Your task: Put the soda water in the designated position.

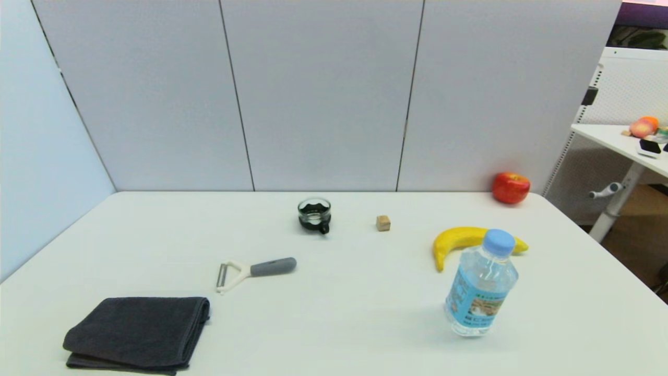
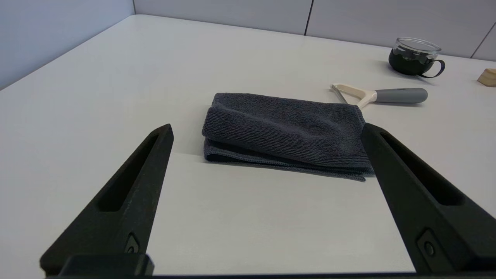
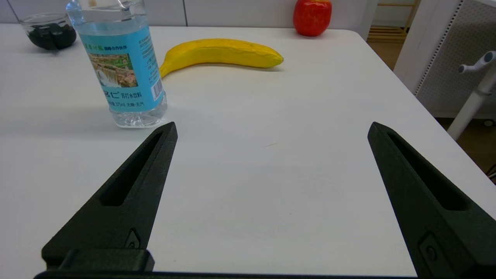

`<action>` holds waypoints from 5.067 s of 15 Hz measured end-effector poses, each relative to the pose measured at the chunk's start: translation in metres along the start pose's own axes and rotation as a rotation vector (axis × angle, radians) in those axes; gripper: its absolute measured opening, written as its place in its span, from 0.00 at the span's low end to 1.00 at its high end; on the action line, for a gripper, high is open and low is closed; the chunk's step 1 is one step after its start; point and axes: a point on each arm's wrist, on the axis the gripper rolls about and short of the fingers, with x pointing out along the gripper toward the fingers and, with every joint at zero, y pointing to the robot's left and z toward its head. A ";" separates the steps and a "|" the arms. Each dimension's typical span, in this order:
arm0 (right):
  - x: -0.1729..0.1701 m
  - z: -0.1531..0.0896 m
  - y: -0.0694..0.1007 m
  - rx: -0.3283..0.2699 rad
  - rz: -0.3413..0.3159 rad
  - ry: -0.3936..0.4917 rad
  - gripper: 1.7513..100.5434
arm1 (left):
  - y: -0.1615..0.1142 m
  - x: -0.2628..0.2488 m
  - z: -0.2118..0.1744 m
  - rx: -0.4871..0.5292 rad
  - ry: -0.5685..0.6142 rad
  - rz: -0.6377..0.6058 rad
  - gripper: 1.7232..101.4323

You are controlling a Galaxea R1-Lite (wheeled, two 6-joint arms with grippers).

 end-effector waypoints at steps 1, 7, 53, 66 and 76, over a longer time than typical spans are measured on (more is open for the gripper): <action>0.000 0.000 0.000 0.000 0.000 -0.001 0.97 | 0.000 0.000 0.000 0.000 0.000 0.001 0.96; 0.000 0.000 0.000 0.000 0.000 0.000 0.97 | 0.000 0.000 0.000 0.000 0.000 0.000 0.96; 0.000 0.000 0.000 0.000 0.000 0.000 0.97 | -0.281 0.262 0.047 0.408 0.149 -1.313 0.96; 0.000 0.000 0.000 0.000 0.000 0.000 0.97 | -0.342 0.251 0.040 0.259 -0.023 -1.427 0.96; 0.000 0.000 0.000 0.000 0.000 0.000 0.97 | -0.377 0.249 0.023 0.199 -0.052 -1.475 0.96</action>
